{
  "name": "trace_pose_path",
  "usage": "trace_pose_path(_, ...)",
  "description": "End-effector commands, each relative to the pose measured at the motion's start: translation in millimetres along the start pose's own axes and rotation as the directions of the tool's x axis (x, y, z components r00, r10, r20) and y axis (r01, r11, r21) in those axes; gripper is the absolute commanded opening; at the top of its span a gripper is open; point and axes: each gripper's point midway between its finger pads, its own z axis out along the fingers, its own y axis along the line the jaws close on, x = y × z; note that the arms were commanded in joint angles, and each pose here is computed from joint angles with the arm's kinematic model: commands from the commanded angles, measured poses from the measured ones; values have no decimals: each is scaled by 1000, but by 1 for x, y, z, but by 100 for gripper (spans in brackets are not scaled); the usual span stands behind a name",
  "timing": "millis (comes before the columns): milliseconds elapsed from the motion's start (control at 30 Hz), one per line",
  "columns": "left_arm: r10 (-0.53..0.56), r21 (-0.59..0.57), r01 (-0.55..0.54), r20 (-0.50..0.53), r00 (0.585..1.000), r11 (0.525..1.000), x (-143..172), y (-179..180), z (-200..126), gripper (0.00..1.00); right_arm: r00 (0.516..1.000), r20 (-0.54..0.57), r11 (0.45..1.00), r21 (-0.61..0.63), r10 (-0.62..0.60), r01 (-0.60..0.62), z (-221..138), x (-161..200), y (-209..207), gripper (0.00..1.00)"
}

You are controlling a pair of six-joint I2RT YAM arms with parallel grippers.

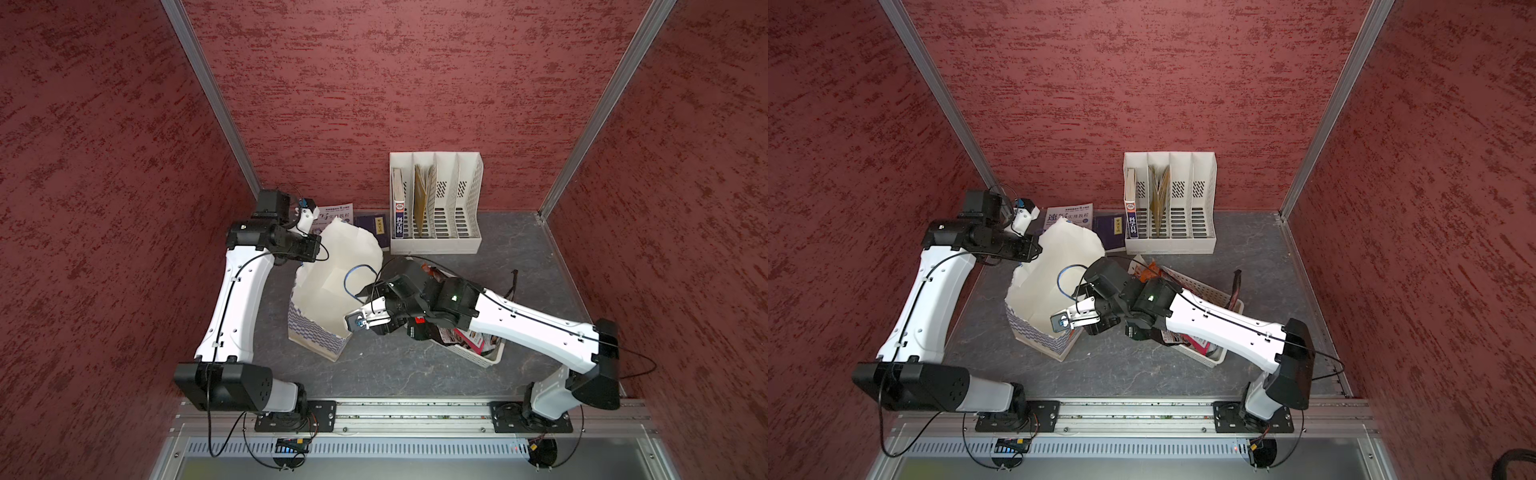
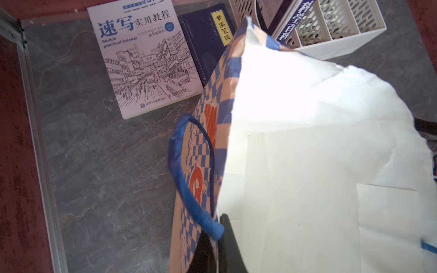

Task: Place the condiment packets inside the bag
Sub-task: Place the paper bag at the center of the board, then adjust the storage box at the center of the board.

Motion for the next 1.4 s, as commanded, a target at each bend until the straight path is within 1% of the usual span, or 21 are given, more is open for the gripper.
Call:
trace_pose_path(0, -168, -1, 168, 59, 984, 986, -3, 4, -18, 0, 989, 118, 988, 117, 86, -99, -39, -27, -27, 92)
trace_pose_path(67, -302, 58, 299, 60, 951, 953, -1, 5, -22, 0, 967, 208, 962, 198, 145, -187, -70, -43, -45, 98)
trace_pose_path(100, -359, 89, 353, 56, 932, 931, 0, 5, -22, 0, 951, 244, 946, 215, 188, -242, -83, -47, -51, 98)
trace_pose_path(200, -433, 137, 425, 38, 901, 895, 11, 5, -17, 0, 893, 311, 878, 252, 325, -407, -116, -49, -68, 98)
trace_pose_path(267, -486, 141, 477, 32, 873, 867, 19, 14, -12, 0, 839, 330, 804, 281, 432, -524, -138, -35, -85, 98)
trace_pose_path(333, -563, 181, 550, 31, 826, 815, 24, 22, -10, 0, 757, 307, 677, 339, 577, -653, -156, 3, -105, 97)
trace_pose_path(367, -597, 222, 578, 29, 801, 786, 25, 22, -9, 0, 695, 297, 583, 387, 655, -714, -166, 31, -117, 97)
trace_pose_path(433, -650, 306, 612, 29, 759, 729, 25, 20, -8, 0, 541, 289, 385, 452, 790, -805, -182, 94, -126, 96)
trace_pose_path(500, -675, 356, 625, 20, 738, 694, 27, 16, -6, 0, 392, 293, 225, 470, 872, -853, -193, 154, -123, 96)
trace_pose_path(567, -680, 363, 630, 14, 733, 686, 32, 15, -4, 0, 270, 295, 92, 501, 917, -861, -204, 212, -112, 95)
trace_pose_path(667, -677, 329, 635, 19, 736, 699, 40, 18, -1, 0, 151, 269, -28, 563, 951, -826, -216, 285, -92, 95)
trace_pose_path(767, -671, 319, 629, 27, 741, 709, 43, 18, -1, 0, 75, 219, -81, 627, 973, -774, -224, 344, -77, 95)
trace_pose_path(833, -666, 315, 625, 32, 745, 714, 44, 17, -2, 0, 21, 208, -115, 620, 978, -776, -224, 371, -71, 93)
trace_pose_path(900, -661, 312, 620, 35, 750, 720, 44, 17, -2, 0, -53, 148, -131, 584, 988, -801, -206, 400, -56, 90)
trace_pose_path(1000, -653, 316, 611, 38, 757, 726, 43, 14, -3, 0, -100, 33, -103, 495, 994, -863, -175, 410, -34, 83)
trace_pose_path(1067, -648, 314, 606, 40, 761, 731, 44, 13, -3, 0, -118, -30, -97, 401, 993, -911, -153, 405, -19, 79)
trace_pose_path(1133, -644, 307, 604, 39, 764, 736, 45, 13, -2, 0, -123, -83, -84, 373, 989, -924, -138, 405, -3, 78)
trace_pose_path(1167, -641, 304, 603, 37, 766, 738, 46, 12, 0, 0, -114, -106, -68, 362, 988, -930, -132, 403, 4, 77)
trace_pose_path(1233, -636, 304, 597, 38, 771, 742, 46, 11, 0, 0, -79, -136, -32, 319, 988, -947, -122, 394, 11, 77)
trace_pose_path(1333, -627, 295, 590, 40, 778, 751, 48, 9, 1, 0, -2, -170, 43, 258, 985, -965, -112, 374, 16, 78)
trace_pose_path(1367, -625, 292, 589, 40, 779, 753, 48, 9, 1, 0, 12, -181, 58, 252, 983, -966, -109, 372, 18, 78)
